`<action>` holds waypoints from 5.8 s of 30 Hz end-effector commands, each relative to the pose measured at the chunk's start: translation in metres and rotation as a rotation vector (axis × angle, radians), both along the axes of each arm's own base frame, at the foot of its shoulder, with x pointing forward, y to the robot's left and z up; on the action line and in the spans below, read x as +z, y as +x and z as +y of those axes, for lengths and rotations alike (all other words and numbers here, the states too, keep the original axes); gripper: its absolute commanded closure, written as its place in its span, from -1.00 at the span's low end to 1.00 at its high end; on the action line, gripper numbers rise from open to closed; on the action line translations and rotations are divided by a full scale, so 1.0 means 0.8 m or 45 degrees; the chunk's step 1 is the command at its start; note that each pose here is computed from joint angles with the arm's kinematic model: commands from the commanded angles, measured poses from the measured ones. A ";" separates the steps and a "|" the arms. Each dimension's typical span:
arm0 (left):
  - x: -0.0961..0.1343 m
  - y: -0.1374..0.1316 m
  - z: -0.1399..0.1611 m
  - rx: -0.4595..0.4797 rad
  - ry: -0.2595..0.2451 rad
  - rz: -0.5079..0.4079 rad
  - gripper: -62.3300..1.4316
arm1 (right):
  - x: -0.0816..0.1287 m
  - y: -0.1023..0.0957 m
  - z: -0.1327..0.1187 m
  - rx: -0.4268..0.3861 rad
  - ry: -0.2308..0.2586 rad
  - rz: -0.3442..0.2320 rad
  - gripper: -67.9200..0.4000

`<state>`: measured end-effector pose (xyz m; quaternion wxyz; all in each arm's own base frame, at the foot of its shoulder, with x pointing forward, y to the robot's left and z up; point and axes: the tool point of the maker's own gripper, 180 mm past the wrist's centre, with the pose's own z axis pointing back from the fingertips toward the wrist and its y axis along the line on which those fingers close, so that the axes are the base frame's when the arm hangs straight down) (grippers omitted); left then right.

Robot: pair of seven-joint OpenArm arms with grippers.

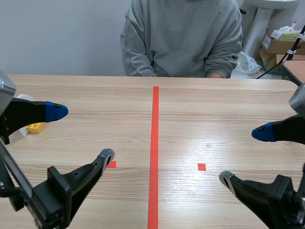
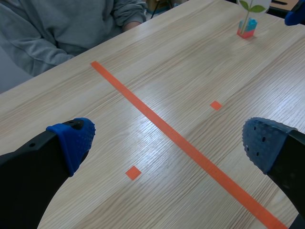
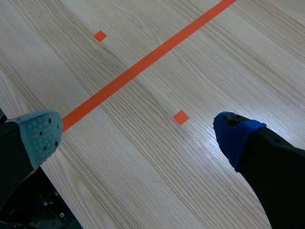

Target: Do the leaf sorting experiment

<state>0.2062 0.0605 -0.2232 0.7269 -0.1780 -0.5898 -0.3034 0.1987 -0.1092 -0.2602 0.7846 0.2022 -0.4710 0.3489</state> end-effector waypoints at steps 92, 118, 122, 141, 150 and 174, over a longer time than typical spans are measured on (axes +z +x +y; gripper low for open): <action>-0.022 -0.014 0.024 -0.039 -0.027 0.127 -1.00 | 0.004 0.005 -0.008 -0.014 0.016 -0.010 -0.96; -0.022 -0.014 0.024 -0.039 -0.027 0.127 -1.00 | 0.004 0.005 -0.008 -0.014 0.016 -0.010 -0.96; -0.022 -0.014 0.024 -0.039 -0.027 0.127 -1.00 | 0.004 0.005 -0.008 -0.014 0.016 -0.010 -0.96; -0.024 0.010 0.034 -0.018 0.037 0.096 -1.00 | 0.004 0.005 -0.008 -0.014 0.016 -0.010 -0.96; -0.048 0.037 0.035 -0.159 0.144 0.080 -1.00 | 0.004 0.005 -0.008 -0.014 0.016 -0.010 -0.96; -0.111 0.123 -0.025 -0.406 0.274 0.024 -1.00 | 0.003 0.005 -0.009 -0.014 0.010 -0.011 -0.96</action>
